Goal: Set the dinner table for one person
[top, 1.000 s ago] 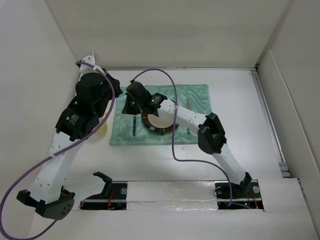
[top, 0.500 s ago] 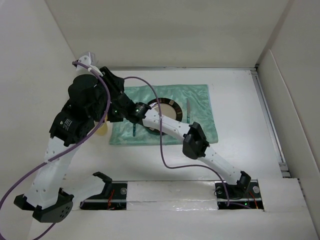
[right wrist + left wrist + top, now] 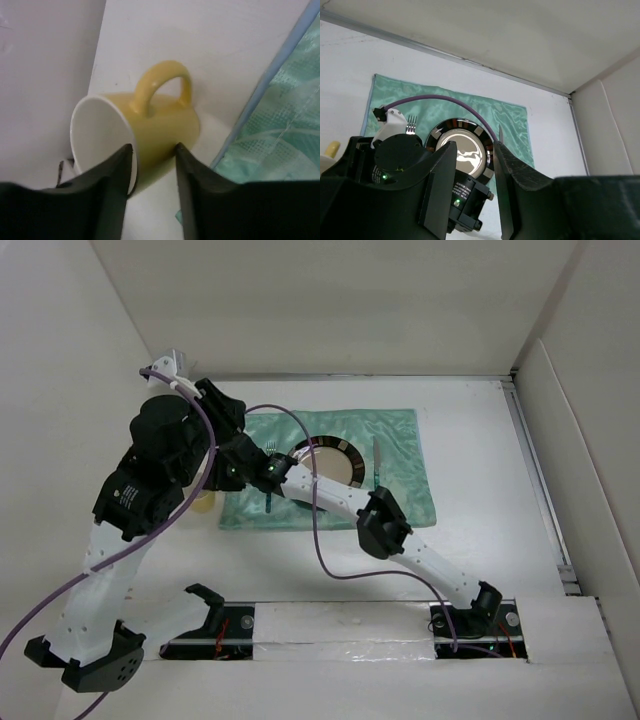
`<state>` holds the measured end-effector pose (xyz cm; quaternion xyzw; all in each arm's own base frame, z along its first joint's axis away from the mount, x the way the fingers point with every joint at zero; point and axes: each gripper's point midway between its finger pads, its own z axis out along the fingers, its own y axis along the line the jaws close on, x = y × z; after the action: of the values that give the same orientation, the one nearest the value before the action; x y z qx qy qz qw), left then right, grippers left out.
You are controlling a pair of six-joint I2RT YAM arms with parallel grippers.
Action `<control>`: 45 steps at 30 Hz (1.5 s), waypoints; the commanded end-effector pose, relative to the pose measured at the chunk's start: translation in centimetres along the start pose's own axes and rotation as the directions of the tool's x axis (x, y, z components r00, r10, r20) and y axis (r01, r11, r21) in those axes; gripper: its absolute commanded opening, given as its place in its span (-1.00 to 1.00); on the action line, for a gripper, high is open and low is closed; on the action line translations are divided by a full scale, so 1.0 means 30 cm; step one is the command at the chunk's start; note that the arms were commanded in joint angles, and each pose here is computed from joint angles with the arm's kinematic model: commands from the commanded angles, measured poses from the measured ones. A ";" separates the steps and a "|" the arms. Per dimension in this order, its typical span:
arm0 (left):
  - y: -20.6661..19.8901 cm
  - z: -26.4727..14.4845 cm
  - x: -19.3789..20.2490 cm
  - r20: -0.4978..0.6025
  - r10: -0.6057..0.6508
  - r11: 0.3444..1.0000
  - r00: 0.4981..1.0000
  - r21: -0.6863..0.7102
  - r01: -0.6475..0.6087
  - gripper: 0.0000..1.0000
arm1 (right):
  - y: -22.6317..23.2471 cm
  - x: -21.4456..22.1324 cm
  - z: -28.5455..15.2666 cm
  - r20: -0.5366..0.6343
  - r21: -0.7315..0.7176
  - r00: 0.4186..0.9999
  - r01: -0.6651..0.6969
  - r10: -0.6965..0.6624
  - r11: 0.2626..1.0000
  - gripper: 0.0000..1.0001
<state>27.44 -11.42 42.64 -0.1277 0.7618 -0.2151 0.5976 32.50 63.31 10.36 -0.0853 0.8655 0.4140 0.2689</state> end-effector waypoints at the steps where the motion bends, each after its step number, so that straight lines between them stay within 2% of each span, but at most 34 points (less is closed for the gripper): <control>1: -0.001 -0.030 -0.029 0.039 -0.007 1.000 0.999 0.012 0.007 -0.35 | 0.000 -0.009 -0.023 0.014 0.022 1.000 0.010 -0.011 1.000 -0.25; 2: 0.000 -0.031 -0.029 0.041 -0.008 1.000 0.999 0.012 0.007 -0.35 | 0.010 -0.013 -0.033 0.014 0.014 1.000 0.011 -0.011 1.000 -0.34; 3: 0.002 -0.031 -0.027 0.038 -0.007 1.000 0.999 0.010 0.006 -0.35 | 0.012 -0.013 -0.034 0.017 0.006 1.000 0.012 -0.012 1.000 -0.54; 5: 0.001 -0.027 -0.025 0.040 -0.009 1.000 0.999 0.011 0.008 -0.35 | 0.062 -0.052 -0.069 0.042 -0.025 0.999 0.013 -0.012 1.000 -0.75; 6: 0.003 -0.027 -0.026 0.041 -0.007 1.000 0.999 0.008 0.007 -0.35 | 0.092 -0.066 -0.085 0.048 -0.052 0.999 0.016 -0.014 0.999 -0.96; 10: 0.009 -0.025 -0.041 0.058 0.000 1.000 0.998 -0.007 0.001 -0.35 | 0.247 -0.171 -0.203 0.091 -0.196 0.995 -0.019 0.038 0.980 -1.00; 12: 0.012 -0.031 -0.065 0.080 0.005 1.000 0.997 -0.017 -0.004 -0.34 | 0.326 -0.336 -0.342 0.183 -0.279 0.981 -0.017 0.071 0.960 -1.00; 14: 0.011 -0.026 -0.073 0.086 0.010 1.000 0.996 -0.022 -0.008 -0.34 | 0.286 -0.427 -0.407 0.231 -0.264 0.969 -0.022 0.086 0.964 -1.00; 15: 0.013 -0.023 -0.073 0.088 0.015 1.000 0.996 -0.025 -0.013 -0.34 | 0.320 -0.496 -0.500 0.270 -0.285 0.959 -0.010 0.090 0.958 -1.00; 16: 0.013 -0.019 -0.073 0.089 0.019 0.999 0.996 -0.027 -0.017 -0.34 | 0.299 -0.531 -0.533 0.288 -0.275 0.954 -0.003 0.085 0.961 -1.00; 17: 0.018 -0.012 -0.064 0.084 0.024 0.999 0.996 -0.034 -0.021 -0.34 | 0.238 -0.543 -0.543 0.289 -0.239 0.954 -0.013 0.084 0.971 -1.00; 18: 0.021 -0.008 -0.056 0.078 0.027 0.999 0.997 -0.036 -0.025 -0.34 | 0.199 -0.634 -0.636 0.339 -0.218 0.937 -0.015 0.090 0.976 -1.00; 20: 0.035 0.006 -0.026 0.061 0.040 0.998 0.997 -0.046 -0.037 -0.33 | 0.084 -0.688 -0.692 0.378 -0.136 0.924 -0.002 0.053 0.991 -1.00; 21: 0.040 0.011 -0.009 0.050 0.046 0.998 0.998 -0.046 -0.044 -0.33 | -0.084 -0.716 -0.705 0.394 -0.026 0.918 -0.041 0.048 0.999 -1.00; 23: 0.055 0.030 0.033 0.024 0.061 0.997 0.998 -0.052 -0.060 -0.31 | -0.204 -0.779 -0.807 0.434 0.069 0.901 -0.034 0.001 0.997 -1.00; 24: 0.052 0.035 0.054 0.005 0.069 0.997 0.998 -0.038 -0.068 -0.29 | -0.319 -0.786 -0.835 0.437 0.177 0.899 -0.064 -0.020 0.982 -1.00; 25: 0.050 0.047 0.067 -0.002 0.072 0.997 0.997 -0.032 -0.072 -0.24 | -0.423 -0.853 -0.909 0.472 0.261 0.880 -0.077 -0.057 0.962 -1.00; 29: 0.046 0.112 0.161 -0.088 0.102 0.995 0.991 -0.015 -0.104 -0.23 | -0.740 -0.962 -1.074 0.507 0.492 0.857 -0.195 -0.097 0.849 -1.00; 34: 0.012 0.182 0.209 -0.128 0.116 0.993 0.985 0.024 -0.114 -0.22 | -1.035 -1.029 -1.230 0.522 0.612 0.850 -0.315 -0.071 0.725 -1.00; 40: 0.006 0.235 0.253 -0.149 0.129 0.992 0.980 0.035 -0.125 -0.20 | -1.209 -1.027 -1.255 0.503 0.646 0.864 -0.358 -0.023 0.674 -1.00; 45: 0.004 0.261 0.269 -0.151 0.135 0.991 0.979 0.039 -0.131 -0.20 | -1.277 -1.008 -1.249 0.484 0.668 0.875 -0.365 -0.005 0.649 -1.00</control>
<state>32.45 -15.61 33.29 -0.0620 0.8237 -0.1811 0.5337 55.12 7.24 13.87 0.2233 0.9077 0.0270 0.3543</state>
